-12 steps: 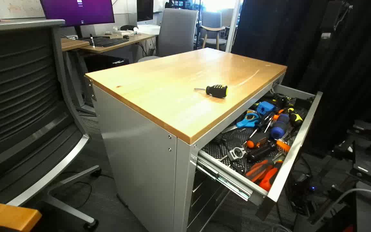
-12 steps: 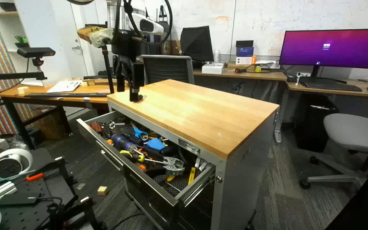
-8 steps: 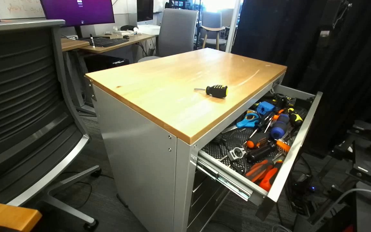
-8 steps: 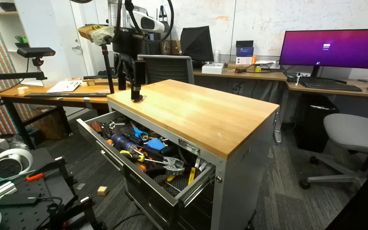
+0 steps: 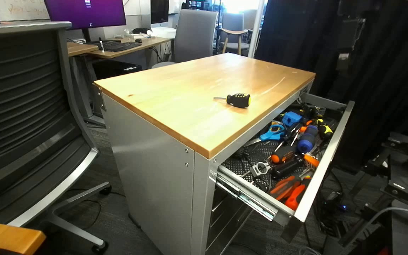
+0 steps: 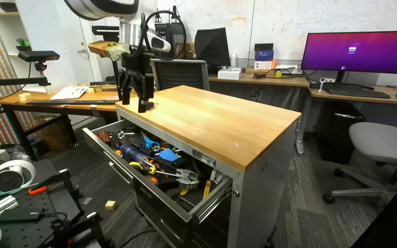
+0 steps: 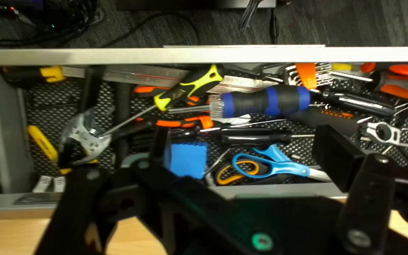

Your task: Pick up the screwdriver and put it in the open drawer and then close the drawer

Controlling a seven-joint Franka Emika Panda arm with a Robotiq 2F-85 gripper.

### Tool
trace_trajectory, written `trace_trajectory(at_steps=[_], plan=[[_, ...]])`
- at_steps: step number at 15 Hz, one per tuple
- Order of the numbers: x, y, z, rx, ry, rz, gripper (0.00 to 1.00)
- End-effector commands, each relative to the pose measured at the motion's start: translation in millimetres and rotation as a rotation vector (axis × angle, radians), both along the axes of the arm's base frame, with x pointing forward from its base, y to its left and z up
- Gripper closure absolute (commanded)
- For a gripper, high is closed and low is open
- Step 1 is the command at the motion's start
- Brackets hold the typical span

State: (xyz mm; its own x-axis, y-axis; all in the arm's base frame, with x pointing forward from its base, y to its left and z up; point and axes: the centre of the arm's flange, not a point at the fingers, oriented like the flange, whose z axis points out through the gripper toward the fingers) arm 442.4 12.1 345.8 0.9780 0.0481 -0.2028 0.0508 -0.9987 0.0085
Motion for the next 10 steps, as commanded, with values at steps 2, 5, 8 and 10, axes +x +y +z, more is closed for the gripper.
trace_trajectory(at_steps=[2,5,8,10], plan=[[58.9,104.7,-37.0,-0.065,0.064,0.22,0.0],[78.0,153.8,-51.5,-0.088,0.003,0.256,0.0],[94.0,183.2,-53.1,-0.133,-0.088,0.227,0.0],[104.3,193.2,-52.8,-0.166,-0.156,0.193,0.0]])
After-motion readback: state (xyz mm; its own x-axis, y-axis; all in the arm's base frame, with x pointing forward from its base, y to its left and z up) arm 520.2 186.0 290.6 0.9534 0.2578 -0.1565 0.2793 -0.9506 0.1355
